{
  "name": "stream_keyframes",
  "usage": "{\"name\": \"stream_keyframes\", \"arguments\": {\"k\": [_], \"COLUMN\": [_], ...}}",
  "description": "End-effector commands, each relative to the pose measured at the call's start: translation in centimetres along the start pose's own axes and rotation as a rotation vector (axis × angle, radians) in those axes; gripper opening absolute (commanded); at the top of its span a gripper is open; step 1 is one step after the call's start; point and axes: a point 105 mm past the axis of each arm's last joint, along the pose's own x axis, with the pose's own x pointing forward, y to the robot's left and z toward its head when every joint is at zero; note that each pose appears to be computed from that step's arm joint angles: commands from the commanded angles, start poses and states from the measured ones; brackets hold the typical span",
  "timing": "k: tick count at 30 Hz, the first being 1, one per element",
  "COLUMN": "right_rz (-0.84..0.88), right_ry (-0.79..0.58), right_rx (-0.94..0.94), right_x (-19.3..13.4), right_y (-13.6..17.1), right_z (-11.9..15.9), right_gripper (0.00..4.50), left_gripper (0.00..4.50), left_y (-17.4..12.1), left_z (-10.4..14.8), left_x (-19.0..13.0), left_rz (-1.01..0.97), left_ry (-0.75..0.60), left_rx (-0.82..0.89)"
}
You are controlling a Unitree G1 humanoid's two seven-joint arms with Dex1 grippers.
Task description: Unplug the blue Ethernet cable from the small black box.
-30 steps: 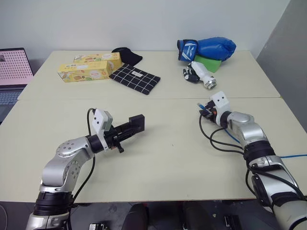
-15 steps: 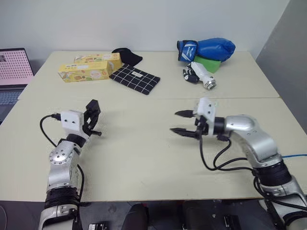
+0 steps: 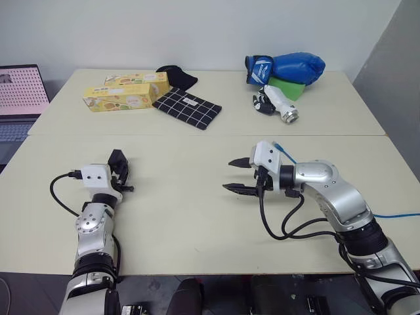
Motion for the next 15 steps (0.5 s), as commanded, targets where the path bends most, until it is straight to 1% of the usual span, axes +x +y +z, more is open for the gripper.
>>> {"name": "stream_keyframes", "arguments": {"k": [1, 4, 6, 8, 11, 15], "right_rz": [0.006, -0.003, -0.005, -0.012, -0.037, -0.075], "right_ry": [-0.014, -0.015, -0.016, -0.015, -0.010, 0.006], "right_rx": [-0.046, -0.039, -0.035, -0.027, -0.006, 0.047], "right_x": [-0.2, -0.2, -0.2, -0.2, -0.7, -1.8], "right_y": [0.3, 0.3, 0.4, 0.4, 0.1, 0.1], "right_z": [1.0, 1.0, 1.0, 0.8, 0.4, -0.8], "right_gripper": [3.29, 3.29, 3.29, 3.29, 3.29, 3.29], "left_gripper": [2.52, 3.10, 3.60, 3.99, 3.99, 3.99], "left_y": [0.1, 0.3, 0.3, 0.3, 0.4, 0.4], "left_z": [-0.4, -0.5, -0.6, -0.5, 0.0, 0.3], "left_x": [-1.0, -1.6, -2.1, -3.0, -4.5, -6.3], "left_rz": [-0.011, -0.013, -0.014, -0.017, -0.024, -0.058], "left_ry": [0.010, 0.018, 0.035, 0.048, 0.081, 0.164], "left_rx": [-0.015, -0.017, -0.012, 0.004, 0.022, 0.052]}}
